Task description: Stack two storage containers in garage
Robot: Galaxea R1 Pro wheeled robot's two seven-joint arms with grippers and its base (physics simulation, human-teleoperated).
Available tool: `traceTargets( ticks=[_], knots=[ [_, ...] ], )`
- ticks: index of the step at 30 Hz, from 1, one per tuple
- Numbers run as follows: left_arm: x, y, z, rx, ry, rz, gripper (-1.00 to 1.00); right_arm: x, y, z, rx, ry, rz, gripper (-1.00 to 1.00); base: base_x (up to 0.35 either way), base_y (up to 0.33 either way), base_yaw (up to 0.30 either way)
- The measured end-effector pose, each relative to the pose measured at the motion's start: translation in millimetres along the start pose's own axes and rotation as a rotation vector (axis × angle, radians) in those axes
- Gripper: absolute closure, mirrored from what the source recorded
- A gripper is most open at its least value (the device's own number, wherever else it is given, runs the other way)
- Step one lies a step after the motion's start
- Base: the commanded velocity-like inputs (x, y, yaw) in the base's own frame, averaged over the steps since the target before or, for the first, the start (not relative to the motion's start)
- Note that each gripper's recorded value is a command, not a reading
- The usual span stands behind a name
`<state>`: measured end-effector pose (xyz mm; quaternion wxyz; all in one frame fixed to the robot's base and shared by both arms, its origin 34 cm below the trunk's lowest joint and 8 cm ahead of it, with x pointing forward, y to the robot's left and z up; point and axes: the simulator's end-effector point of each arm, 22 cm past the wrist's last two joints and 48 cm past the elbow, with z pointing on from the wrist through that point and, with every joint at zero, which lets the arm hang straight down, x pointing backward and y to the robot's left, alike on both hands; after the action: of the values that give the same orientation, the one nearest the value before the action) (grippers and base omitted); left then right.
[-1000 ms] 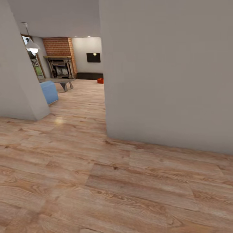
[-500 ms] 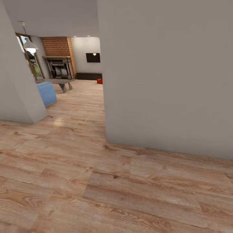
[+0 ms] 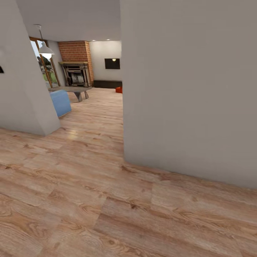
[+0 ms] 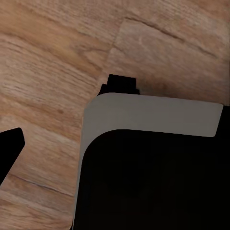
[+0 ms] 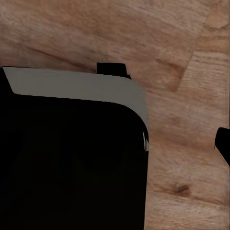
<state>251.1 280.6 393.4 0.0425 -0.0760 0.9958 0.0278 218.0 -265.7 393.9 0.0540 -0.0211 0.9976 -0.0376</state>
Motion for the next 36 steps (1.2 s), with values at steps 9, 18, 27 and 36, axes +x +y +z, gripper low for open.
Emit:
traceTargets(
  ticks=[9,18,27,36],
  knots=[
    [0.1,0.0,0.0,0.000,0.000,0.000,-1.00,0.0,1.6,-0.1,-0.002,0.000,0.000,-1.00,0.322,0.000,0.268],
    [0.0,0.0,0.0,0.000,0.000,0.000,-1.00,-0.1,2.6,-0.1,-0.003,0.000,0.000,-1.00,0.322,0.000,0.269],
    [0.2,0.0,0.0,0.000,0.001,0.000,-1.00,-0.1,1.8,-0.1,-0.002,0.000,0.000,-1.00,0.322,0.000,0.269],
    [0.1,0.0,0.0,0.000,0.000,0.000,-1.00,-0.1,1.4,-0.1,-0.002,0.000,0.000,-1.00,0.322,0.000,0.269]
  ],
)
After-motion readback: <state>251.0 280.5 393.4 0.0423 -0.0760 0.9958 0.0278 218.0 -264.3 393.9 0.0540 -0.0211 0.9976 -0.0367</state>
